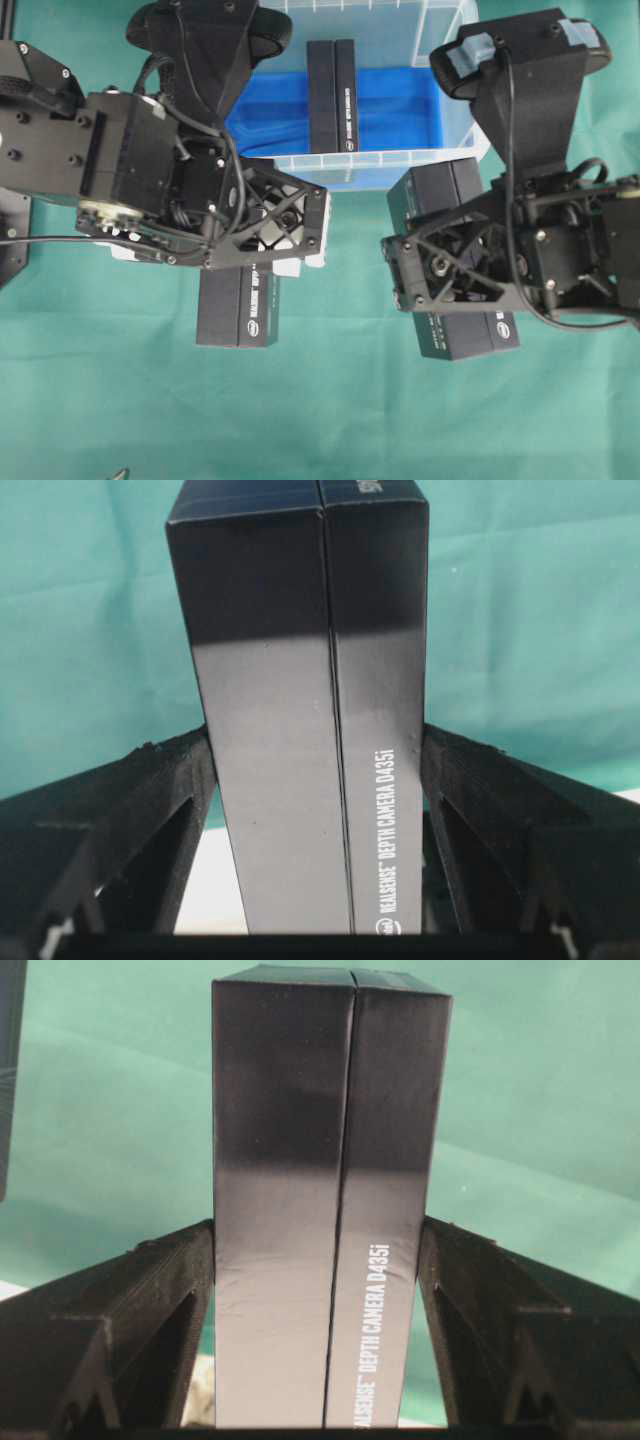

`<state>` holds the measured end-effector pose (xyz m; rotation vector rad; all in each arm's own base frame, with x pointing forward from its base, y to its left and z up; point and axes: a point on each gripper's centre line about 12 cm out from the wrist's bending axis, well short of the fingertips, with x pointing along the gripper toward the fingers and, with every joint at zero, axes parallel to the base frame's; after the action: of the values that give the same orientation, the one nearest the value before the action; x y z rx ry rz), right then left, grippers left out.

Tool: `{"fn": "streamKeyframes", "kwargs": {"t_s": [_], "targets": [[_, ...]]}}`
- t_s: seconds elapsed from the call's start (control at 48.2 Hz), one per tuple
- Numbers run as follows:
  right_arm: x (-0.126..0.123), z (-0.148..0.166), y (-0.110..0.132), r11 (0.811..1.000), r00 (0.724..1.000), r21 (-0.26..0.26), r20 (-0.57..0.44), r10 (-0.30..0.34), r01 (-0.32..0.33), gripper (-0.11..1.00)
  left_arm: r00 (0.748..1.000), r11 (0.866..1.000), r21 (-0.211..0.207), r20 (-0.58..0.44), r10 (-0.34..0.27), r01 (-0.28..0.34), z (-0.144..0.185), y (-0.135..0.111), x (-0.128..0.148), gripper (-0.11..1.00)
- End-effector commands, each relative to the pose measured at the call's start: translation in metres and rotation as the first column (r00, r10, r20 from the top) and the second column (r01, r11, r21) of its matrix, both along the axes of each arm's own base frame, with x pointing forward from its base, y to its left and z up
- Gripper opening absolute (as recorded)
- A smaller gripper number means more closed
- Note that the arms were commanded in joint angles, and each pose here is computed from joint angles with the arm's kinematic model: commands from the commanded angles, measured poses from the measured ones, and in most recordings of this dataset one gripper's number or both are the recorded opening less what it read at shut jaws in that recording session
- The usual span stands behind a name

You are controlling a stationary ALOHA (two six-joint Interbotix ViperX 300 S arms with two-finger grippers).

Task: Take the box out of the case with both arms.
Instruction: 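Carry both boxes forward over the table in front of the bin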

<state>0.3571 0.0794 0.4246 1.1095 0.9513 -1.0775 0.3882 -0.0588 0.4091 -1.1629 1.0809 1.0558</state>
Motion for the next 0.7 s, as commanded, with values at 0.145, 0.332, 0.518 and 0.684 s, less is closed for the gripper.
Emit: {"fn": "streamKeyframes", "kwargs": {"t_s": [0.145,0.332,0.518,0.684], "targets": [[-0.0045,0.0102,0.0,1.0,1.0,0.003,0.03,0.0,0.0,0.65,0.998,1.0,-0.008,0.056,-0.004,0.004,0.0198,0.0001,-0.0118,0.63],[-0.0052,0.0107,-0.0007,1.0,1.0,0.002,0.029,-0.001,0.001,0.65,0.998,1.0,-0.008,0.058,0.0,0.001,0.0202,0.0007,-0.0118,0.63],[-0.0059,0.0105,-0.0009,1.0,1.0,0.001,0.023,-0.002,0.002,0.65,0.998,1.0,-0.008,0.057,-0.002,0.002,0.0198,0.0001,-0.0118,0.63],[-0.0059,0.0105,-0.0009,1.0,1.0,0.001,0.023,-0.002,0.002,0.65,0.998,1.0,-0.006,0.057,-0.001,0.002,0.0198,0.0003,-0.0118,0.63]]}}
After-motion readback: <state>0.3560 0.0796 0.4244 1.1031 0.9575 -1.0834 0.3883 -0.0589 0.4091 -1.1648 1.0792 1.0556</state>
